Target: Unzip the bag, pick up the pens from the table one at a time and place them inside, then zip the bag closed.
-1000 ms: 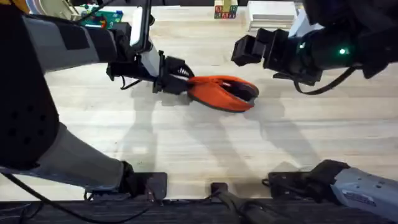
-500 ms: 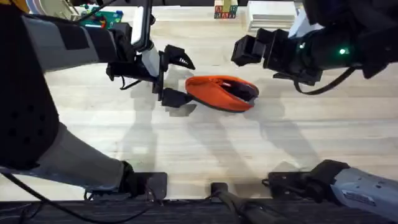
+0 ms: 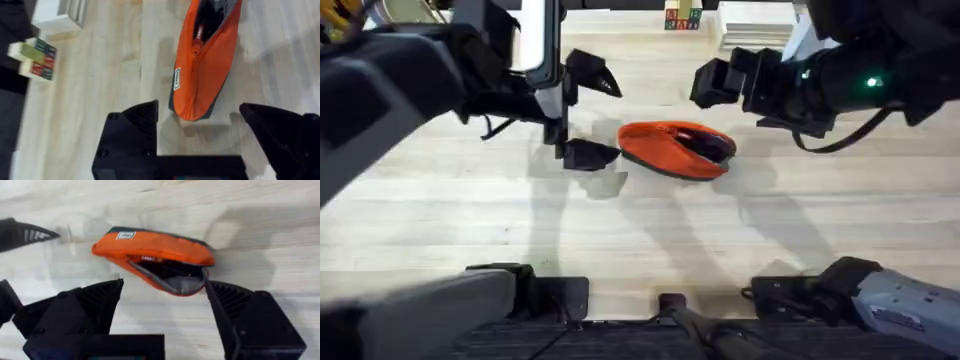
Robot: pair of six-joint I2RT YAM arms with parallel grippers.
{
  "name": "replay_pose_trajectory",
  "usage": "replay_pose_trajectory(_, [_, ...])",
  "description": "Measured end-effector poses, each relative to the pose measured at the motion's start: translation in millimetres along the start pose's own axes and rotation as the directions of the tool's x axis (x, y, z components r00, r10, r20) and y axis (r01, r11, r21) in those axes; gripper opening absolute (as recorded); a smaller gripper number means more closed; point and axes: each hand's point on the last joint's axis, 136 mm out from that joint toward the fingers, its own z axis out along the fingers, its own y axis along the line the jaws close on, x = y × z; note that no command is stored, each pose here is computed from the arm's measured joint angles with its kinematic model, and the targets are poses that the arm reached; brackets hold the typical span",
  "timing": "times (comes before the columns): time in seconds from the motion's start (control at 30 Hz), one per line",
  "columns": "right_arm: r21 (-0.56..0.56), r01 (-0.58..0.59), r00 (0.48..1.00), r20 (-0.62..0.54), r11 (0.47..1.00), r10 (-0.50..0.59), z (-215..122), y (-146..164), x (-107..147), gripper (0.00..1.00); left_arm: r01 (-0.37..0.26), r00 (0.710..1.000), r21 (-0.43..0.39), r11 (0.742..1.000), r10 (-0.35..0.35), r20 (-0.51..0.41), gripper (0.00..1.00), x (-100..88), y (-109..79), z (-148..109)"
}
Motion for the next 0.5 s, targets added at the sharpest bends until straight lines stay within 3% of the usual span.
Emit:
replay_pose_trajectory(0.2, [-0.035, 0.037, 0.998, -0.044, 0.999, -0.039, -0.4, 5.2, 8.3, 0.997, -0.073, 0.994, -0.057, 0.996, 0.067, -0.086, 0.992, -14.1, -5.7, -22.1])
replay_pose_trajectory(0.5, [-0.098, 0.102, 0.989, -0.096, 0.99, -0.112, -1.7, 14.1, 19.1, 0.997, -0.066, 0.988, -0.055, 0.996, 0.057, -0.146, 0.993, -17.6, -21.0, -34.0])
